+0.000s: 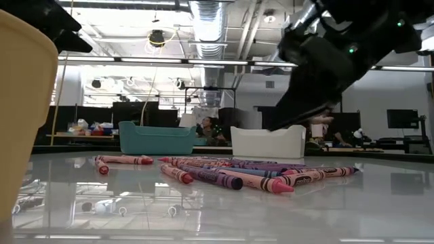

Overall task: Sort crayons
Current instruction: Put the blue crayon into the white bin

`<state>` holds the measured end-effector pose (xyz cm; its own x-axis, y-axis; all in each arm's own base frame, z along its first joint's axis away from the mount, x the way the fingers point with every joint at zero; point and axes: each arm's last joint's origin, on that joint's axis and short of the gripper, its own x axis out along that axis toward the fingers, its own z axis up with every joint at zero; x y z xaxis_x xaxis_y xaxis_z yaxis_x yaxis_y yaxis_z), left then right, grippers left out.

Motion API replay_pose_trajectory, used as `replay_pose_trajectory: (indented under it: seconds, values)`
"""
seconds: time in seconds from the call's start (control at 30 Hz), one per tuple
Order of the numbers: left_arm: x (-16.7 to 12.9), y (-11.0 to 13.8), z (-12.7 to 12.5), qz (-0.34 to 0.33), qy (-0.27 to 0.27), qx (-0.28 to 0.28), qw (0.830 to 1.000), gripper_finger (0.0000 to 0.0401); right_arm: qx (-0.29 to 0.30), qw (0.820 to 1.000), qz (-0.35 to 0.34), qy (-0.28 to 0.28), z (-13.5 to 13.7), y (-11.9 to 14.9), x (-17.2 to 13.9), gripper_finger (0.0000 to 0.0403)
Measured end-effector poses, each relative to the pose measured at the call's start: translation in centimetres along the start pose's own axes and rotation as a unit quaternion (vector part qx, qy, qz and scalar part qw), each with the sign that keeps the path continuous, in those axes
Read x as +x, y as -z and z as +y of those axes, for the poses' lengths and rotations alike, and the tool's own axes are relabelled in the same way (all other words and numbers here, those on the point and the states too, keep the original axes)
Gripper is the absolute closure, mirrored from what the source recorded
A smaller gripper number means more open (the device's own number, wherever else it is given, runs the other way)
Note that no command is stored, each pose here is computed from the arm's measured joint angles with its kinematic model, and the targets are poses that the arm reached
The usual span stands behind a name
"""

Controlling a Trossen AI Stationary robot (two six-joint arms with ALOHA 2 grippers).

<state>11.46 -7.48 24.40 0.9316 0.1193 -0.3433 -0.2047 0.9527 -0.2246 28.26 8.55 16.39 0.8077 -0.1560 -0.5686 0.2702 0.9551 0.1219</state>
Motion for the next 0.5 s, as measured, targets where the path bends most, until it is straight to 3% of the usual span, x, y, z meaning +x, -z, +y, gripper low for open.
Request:
replay_pose_trajectory:
  seconds: [0.23, 0.5]
  values:
    - [0.0, 0.0, 0.0, 0.000, -0.001, -0.001, 1.000, 0.0173, -0.028, 0.999, 0.016, 0.024, 1.2, 0.1, 2.7, 0.0277]
    - [0.0, 0.1, 0.1, 0.002, -0.003, 0.003, 1.000, 0.0173, -0.029, 0.997, 0.049, 0.057, 0.7, 1.4, 3.8, 0.0277]
